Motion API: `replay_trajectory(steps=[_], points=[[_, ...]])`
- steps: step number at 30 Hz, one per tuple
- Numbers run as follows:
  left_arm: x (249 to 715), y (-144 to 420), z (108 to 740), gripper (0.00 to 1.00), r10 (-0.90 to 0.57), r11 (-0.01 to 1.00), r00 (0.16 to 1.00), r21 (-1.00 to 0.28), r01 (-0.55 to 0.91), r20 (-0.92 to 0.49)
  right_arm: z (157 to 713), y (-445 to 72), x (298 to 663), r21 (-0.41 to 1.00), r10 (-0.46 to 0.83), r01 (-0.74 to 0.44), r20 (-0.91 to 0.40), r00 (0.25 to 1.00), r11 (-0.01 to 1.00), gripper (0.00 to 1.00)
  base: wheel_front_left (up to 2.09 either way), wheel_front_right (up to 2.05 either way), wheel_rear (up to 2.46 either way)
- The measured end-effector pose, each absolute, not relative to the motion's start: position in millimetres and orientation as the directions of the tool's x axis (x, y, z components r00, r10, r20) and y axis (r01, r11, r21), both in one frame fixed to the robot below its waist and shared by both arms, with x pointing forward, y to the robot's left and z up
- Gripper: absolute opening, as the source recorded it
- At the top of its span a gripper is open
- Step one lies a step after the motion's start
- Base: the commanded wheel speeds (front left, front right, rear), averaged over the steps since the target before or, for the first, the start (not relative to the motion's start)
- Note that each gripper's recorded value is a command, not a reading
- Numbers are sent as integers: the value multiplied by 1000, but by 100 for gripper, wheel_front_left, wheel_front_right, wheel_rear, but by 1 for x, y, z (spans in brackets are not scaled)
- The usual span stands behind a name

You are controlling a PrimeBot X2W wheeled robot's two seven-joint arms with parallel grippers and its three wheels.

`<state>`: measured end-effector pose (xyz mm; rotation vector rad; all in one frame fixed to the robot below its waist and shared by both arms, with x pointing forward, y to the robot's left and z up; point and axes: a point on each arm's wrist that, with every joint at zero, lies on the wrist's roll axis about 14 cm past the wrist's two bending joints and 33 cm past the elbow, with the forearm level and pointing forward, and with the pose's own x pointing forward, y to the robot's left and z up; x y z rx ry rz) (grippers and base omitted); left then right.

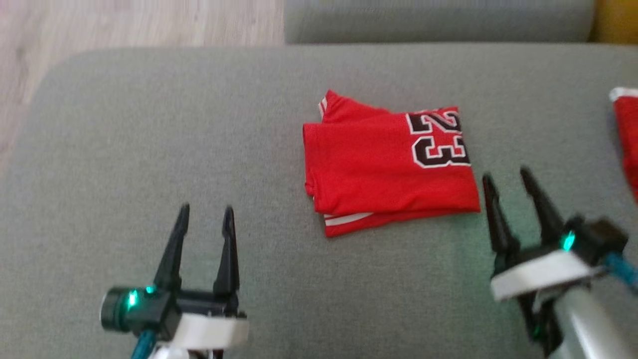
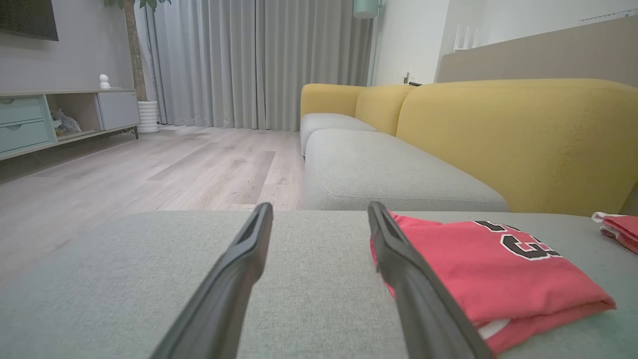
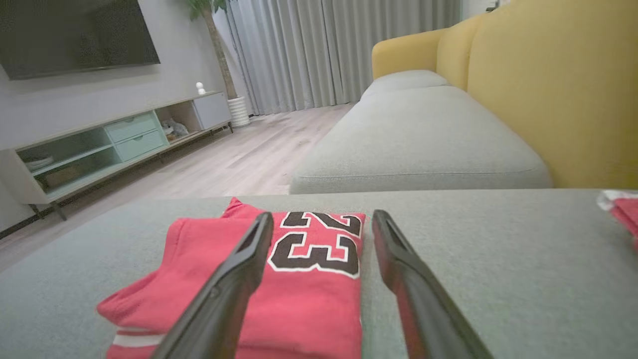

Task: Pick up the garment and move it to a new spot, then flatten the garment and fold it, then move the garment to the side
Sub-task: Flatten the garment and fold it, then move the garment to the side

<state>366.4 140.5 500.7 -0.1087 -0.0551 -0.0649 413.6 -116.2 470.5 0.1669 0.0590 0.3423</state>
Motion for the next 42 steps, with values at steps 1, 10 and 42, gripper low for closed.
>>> replay_trajectory(steps=[1, 10, 42], points=[[362, 140, 499, 100, -67, 991, 996, -108, 73, 54, 469, -117, 406, 177, 327, -316, -33, 944, 932, 100, 0, 0, 0], [316, 138, 483, 100, -97, 988, 995, -117, 97, 6, 446, -104, 333, 177, 318, -296, -109, 942, 938, 100, 0, 0, 0], [308, 147, 468, 100, -64, 994, 997, -87, 60, -39, 460, -110, 332, 139, 280, -269, -63, 958, 953, 100, 0, 0, 0]])
